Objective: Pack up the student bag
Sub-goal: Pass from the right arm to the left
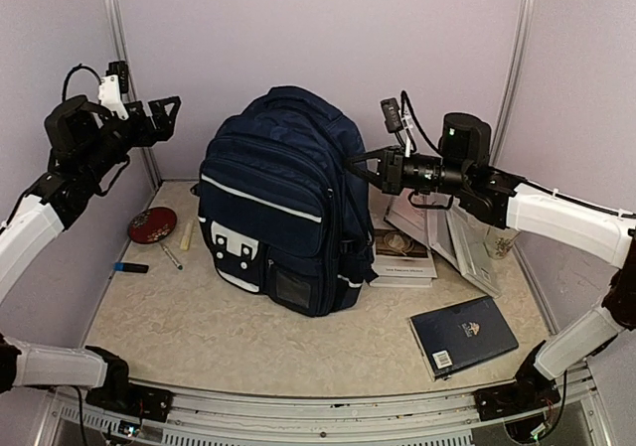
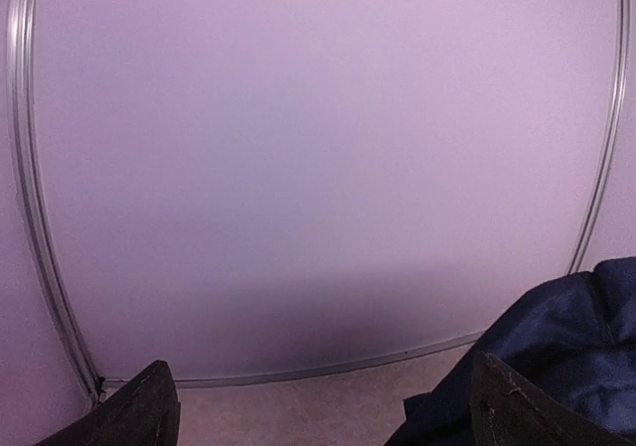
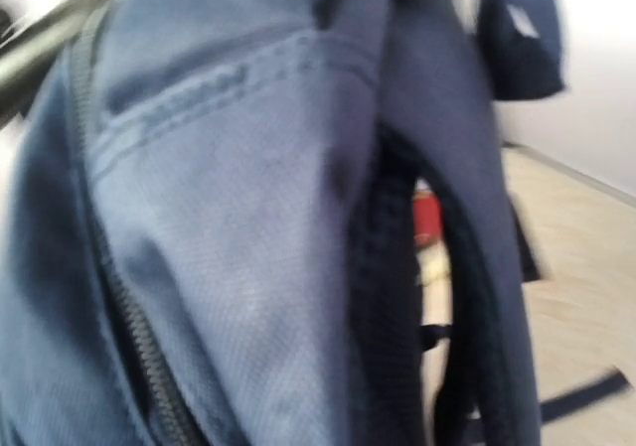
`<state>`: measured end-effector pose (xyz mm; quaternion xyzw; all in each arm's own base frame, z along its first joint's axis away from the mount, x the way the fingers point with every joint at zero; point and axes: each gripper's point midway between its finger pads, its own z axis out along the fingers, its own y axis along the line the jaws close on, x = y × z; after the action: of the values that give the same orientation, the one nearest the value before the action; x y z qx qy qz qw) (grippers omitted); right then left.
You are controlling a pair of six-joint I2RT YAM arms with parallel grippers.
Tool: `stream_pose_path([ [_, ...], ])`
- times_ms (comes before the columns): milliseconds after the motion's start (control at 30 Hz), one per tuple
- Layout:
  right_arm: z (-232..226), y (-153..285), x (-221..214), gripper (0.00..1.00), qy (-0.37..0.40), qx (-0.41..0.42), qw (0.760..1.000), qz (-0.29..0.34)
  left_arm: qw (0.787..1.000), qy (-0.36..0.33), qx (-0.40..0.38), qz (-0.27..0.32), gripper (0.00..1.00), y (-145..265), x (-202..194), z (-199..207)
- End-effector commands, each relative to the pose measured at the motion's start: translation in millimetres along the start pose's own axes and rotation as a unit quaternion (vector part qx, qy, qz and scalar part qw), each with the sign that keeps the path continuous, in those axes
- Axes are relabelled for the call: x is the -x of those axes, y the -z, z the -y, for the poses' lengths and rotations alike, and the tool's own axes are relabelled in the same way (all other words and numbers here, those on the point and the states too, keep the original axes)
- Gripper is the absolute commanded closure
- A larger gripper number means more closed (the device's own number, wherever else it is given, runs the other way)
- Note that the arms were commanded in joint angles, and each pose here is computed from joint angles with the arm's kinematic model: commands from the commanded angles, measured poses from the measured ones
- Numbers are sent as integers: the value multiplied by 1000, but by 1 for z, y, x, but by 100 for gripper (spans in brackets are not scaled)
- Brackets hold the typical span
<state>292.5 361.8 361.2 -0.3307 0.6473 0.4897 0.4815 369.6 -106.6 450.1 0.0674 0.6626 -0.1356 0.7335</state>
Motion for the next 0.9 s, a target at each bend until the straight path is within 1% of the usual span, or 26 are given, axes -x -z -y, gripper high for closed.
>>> stream_pose_path([
  [0,77,12,-17,100,-144,-129,980,41,1000,4,8,-4,1,14,0,-5],
  [33,83,14,-19,100,-152,-140,977,52,1000,2,-10,-5,1,18,-2,1],
  [100,92,17,-21,100,-171,-156,970,72,997,-2,-74,-14,1,26,-11,26],
  [200,98,21,-21,100,-200,-169,960,98,984,-17,-173,-49,2,40,-45,83],
  [267,93,19,-18,100,-216,-149,958,112,968,-63,-223,-94,3,50,-85,126],
  [333,82,12,-17,100,-230,-125,959,112,951,-105,-258,-135,5,63,-125,165],
  [400,71,5,-13,100,-230,-110,960,112,932,-136,-296,-155,4,79,-153,201],
  [467,60,0,-7,100,-222,-103,963,116,919,-152,-329,-156,2,95,-170,232],
  [533,52,-2,-3,100,-210,-102,965,120,915,-153,-342,-153,1,99,-181,246],
  [600,45,-2,2,100,-206,-102,965,124,907,-158,-354,-164,1,103,-195,252],
  [733,28,1,12,100,-199,-86,966,142,895,-199,-347,-197,1,103,-225,257],
  [800,19,0,17,100,-200,-73,966,148,890,-208,-356,-196,1,105,-227,267],
  [867,14,0,20,100,-205,-68,964,155,890,-203,-361,-191,1,105,-227,275],
])
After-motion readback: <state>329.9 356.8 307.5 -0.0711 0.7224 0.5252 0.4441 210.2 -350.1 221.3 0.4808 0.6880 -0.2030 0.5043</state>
